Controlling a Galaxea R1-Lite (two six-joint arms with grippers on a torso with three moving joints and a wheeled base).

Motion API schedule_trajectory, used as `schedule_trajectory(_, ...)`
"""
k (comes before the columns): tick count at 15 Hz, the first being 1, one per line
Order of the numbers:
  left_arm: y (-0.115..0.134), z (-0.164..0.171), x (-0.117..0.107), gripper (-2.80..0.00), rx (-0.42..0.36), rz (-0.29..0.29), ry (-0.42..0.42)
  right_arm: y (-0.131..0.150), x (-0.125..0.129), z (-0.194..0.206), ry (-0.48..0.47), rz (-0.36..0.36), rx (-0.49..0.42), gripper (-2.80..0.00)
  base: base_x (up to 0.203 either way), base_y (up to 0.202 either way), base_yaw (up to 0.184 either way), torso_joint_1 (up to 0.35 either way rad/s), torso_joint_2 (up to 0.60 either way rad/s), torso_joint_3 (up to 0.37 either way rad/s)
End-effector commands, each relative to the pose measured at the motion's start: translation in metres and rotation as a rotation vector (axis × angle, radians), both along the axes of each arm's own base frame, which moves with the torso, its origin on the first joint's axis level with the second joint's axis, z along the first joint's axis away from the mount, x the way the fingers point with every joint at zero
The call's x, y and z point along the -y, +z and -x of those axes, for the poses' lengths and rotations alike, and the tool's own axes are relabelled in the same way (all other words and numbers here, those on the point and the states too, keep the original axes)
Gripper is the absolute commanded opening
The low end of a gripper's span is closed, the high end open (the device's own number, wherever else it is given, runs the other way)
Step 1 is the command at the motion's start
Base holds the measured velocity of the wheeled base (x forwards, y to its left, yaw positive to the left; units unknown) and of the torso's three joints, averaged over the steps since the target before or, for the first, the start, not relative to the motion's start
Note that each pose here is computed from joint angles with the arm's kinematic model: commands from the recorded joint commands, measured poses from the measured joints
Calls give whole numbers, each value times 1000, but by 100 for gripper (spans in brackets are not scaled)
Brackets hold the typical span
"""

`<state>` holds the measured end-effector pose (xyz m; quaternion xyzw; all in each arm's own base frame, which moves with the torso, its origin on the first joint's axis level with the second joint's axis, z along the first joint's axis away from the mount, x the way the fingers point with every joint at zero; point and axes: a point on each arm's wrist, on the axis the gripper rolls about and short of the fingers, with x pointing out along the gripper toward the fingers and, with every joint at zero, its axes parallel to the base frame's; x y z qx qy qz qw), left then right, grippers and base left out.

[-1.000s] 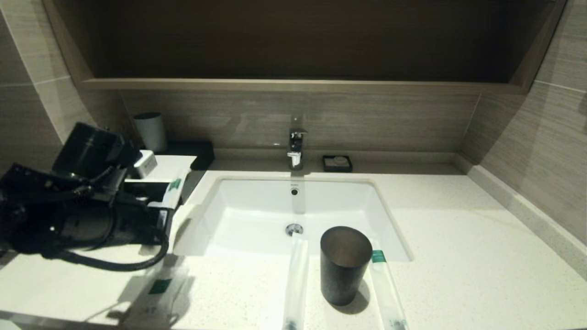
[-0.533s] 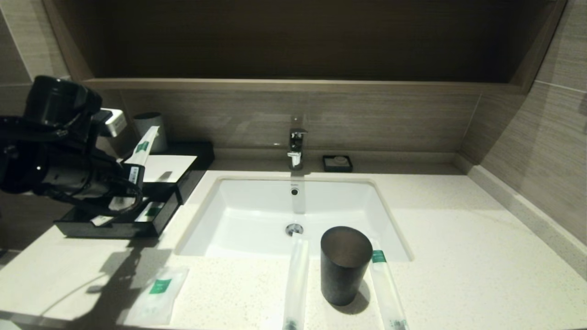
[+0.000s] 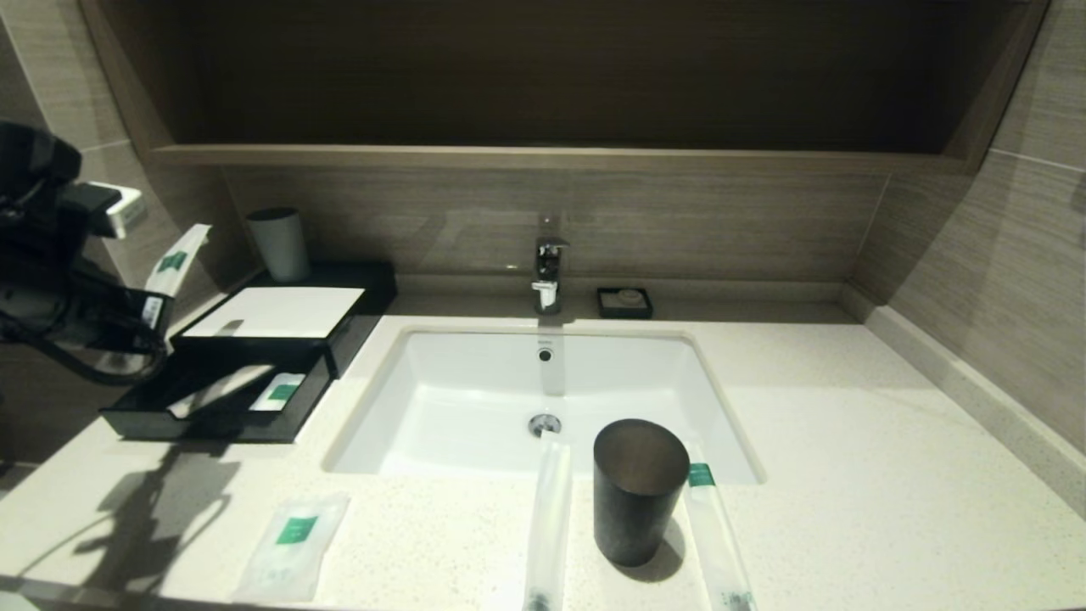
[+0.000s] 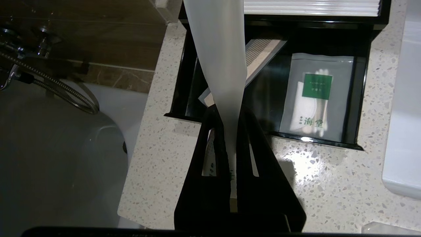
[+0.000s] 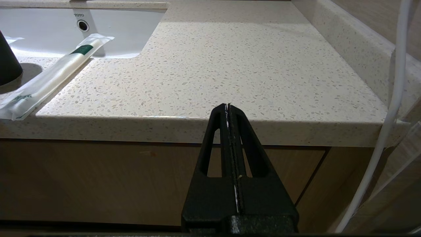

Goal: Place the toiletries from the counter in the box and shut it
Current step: Place the bathroom toiletry into the drawer

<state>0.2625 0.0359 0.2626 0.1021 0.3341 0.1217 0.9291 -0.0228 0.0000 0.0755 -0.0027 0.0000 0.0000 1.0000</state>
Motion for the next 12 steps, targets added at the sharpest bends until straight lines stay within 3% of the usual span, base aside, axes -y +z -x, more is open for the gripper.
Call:
schedule_trajectory(1, 13, 7, -10, -280, 9, 2, 17, 0, 0, 0, 0, 1, 0, -280, 0, 0, 0, 0, 0, 0)
schedule_trajectory(3, 25, 9, -15, -280, 0, 27, 12, 0, 0, 0, 0, 1, 0, -280, 0, 0, 0, 0, 0, 0)
schedule_trajectory(7, 33, 1, -32, -280, -89, 80, 17, 0, 0, 0, 0, 1, 0, -280, 0, 0, 0, 0, 0, 0)
schedule_trajectory(12, 20, -21, -58, -280, -222, 34, 0, 0, 0, 0, 0, 1, 0, -280, 0, 0, 0, 0, 0, 0)
